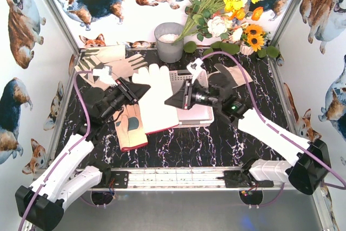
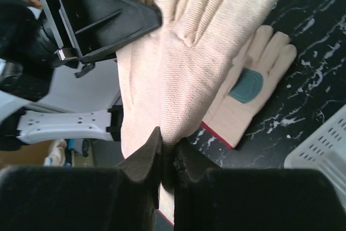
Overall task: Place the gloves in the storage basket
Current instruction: Pair the glove with the glove.
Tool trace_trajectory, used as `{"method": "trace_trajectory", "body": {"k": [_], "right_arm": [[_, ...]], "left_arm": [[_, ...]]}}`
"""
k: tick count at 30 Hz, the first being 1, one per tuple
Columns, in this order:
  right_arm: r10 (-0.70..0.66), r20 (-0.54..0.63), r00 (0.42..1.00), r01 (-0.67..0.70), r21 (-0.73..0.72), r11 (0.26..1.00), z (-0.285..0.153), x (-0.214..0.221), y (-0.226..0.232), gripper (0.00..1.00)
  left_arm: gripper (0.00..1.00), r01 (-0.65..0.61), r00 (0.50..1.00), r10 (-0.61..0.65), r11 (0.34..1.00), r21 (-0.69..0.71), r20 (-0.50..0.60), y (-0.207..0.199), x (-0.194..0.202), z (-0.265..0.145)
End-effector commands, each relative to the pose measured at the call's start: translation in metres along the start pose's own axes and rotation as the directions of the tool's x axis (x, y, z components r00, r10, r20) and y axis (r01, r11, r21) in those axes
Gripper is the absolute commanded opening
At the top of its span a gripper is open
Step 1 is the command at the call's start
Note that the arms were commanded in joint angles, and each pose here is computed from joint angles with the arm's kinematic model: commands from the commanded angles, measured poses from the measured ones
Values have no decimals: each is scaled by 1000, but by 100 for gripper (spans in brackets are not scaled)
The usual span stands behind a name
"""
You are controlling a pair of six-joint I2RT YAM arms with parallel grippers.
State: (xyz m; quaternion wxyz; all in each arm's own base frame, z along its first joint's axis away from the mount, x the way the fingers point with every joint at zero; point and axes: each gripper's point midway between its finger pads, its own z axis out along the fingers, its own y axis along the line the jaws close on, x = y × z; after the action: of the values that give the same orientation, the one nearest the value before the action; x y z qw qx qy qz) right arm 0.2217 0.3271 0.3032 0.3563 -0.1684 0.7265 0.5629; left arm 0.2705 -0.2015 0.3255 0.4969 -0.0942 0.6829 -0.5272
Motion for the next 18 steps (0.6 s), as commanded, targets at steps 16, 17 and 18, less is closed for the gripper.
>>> {"method": "trace_trajectory", "body": {"k": [16,17,18], "right_arm": [[-165,-90,982,184,302,935,84,55,-65,0],[-170,-99,980,193,303,933,88,59,-65,0],[-175,-108,979,201,304,931,92,62,-66,0]], "left_arm": [[0,-116,993,69,671,-733,-94,184,37,-65],[0,-119,993,70,643,-756,-96,191,38,-71],[0,-121,993,75,617,-778,-95,197,37,-76]]}}
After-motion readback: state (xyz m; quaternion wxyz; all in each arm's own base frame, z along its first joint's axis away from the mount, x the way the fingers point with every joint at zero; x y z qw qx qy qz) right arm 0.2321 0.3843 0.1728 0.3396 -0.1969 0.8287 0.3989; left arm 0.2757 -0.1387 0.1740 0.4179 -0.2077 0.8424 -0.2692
